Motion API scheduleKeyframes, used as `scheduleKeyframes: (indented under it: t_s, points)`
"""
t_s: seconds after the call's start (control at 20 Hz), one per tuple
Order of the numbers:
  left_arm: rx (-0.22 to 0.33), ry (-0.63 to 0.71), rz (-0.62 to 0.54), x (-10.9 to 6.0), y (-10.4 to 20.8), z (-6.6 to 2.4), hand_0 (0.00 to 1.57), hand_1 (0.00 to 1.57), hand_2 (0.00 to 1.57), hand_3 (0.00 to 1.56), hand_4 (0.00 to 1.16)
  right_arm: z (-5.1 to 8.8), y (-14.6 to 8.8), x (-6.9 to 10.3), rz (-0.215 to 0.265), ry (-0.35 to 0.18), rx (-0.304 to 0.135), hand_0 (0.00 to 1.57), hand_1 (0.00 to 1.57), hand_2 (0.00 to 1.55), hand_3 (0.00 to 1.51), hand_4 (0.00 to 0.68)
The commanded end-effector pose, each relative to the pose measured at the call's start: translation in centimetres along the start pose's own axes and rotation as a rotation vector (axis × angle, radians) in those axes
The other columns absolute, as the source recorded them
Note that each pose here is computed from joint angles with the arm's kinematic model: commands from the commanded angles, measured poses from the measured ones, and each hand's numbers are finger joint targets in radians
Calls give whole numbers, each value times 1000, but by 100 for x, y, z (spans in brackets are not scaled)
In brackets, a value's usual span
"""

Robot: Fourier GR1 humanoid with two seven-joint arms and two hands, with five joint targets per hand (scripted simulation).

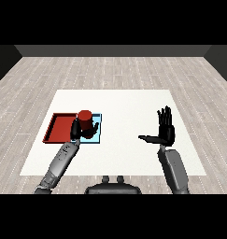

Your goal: Pick the red can and put it in the red box

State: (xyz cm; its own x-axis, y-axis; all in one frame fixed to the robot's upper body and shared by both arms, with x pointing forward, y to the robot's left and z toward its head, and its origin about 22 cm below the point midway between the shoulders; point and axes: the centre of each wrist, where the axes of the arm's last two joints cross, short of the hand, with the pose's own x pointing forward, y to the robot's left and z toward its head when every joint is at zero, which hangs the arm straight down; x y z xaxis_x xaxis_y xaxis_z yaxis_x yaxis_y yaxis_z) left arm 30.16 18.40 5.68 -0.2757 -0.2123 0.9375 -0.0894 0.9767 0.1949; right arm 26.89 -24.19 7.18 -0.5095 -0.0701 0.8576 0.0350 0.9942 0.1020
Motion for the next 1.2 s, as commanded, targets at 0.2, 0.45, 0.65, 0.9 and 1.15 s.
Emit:
scheduleKeyframes:
  t_s: [0.2,0.45,0.65,0.9,1.15]
  points:
    - [75,45,-207,-87,567,-298,1571,1571,1550,1428,1126,559,-447,-321,34,110,-24,0,0,0,0,0]
    - [152,118,-337,-162,993,-728,1535,1535,1342,1445,1104,507,-487,-441,28,162,-65,0,0,0,0,0]
    - [222,280,-375,-461,1466,-705,1571,1571,1551,1461,1100,441,-399,-557,91,166,-34,0,0,0,0,0]
    - [258,439,-406,-1109,1538,-377,1571,1571,1569,1490,1088,414,-360,-608,74,133,-34,0,0,0,0,0]
    - [308,588,-539,-1320,1574,-325,1395,1395,1435,1432,1046,496,-346,-460,92,72,-1,0,0,0,0,0]
